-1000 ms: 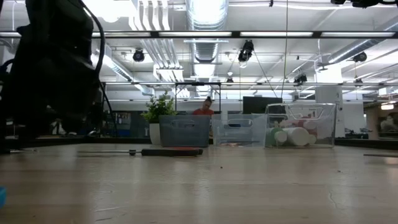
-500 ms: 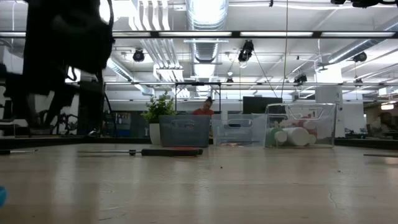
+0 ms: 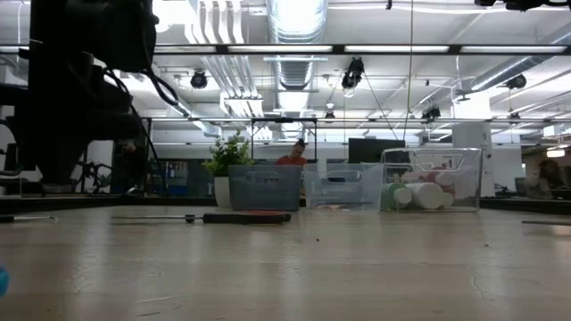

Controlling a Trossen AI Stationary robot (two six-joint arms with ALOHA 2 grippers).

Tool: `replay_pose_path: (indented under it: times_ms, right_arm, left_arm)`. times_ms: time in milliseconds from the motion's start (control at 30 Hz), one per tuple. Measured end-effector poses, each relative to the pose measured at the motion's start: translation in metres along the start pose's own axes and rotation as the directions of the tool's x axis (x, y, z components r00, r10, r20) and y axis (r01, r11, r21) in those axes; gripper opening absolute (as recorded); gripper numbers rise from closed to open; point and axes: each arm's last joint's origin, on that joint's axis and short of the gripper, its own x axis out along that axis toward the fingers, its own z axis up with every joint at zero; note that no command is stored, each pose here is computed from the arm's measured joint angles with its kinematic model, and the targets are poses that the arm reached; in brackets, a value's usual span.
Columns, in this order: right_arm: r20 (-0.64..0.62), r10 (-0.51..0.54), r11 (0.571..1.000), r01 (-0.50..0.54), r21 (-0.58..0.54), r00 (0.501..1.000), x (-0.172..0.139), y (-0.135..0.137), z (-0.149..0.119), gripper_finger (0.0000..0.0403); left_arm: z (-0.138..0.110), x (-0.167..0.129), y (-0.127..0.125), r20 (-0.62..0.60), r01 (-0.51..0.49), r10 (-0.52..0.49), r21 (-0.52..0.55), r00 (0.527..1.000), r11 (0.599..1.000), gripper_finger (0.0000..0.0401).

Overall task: Pick & Place Paint Supplies
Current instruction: Put the silver paint brush into the white transparent bin

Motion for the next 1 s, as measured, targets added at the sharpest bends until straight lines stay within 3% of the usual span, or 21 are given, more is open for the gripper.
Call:
replay_pose_path:
  times_ms: [100,467,767,1000]
  right_arm:
    - [0.000,0.000,1.000,0.000,-0.004,1.000,0.000,0.000,0.000,0.0288]
    - [0.000,0.000,1.000,0.000,-0.001,1.000,0.000,0.000,0.000,0.0288]
    - [0.000,0.000,1.000,0.000,-0.005,1.000,0.000,0.000,0.000,0.0288]
    - [0.000,0.000,1.000,0.000,-0.005,1.000,0.000,0.000,0.000,0.0288]
  left_arm:
    - [-0.001,0.000,-0.003,-0.018,0.027,-0.026,0.088,1.000,0.996,0.0093]
    - [-0.010,0.024,0.001,-0.095,0.048,-0.033,0.164,0.995,0.985,0.0093]
    - [-0.012,0.026,-0.001,-0.106,0.096,-0.064,0.341,0.992,0.935,0.0093]
    - [-0.013,0.034,0.003,-0.098,0.081,-0.049,0.358,0.994,0.930,0.0093]
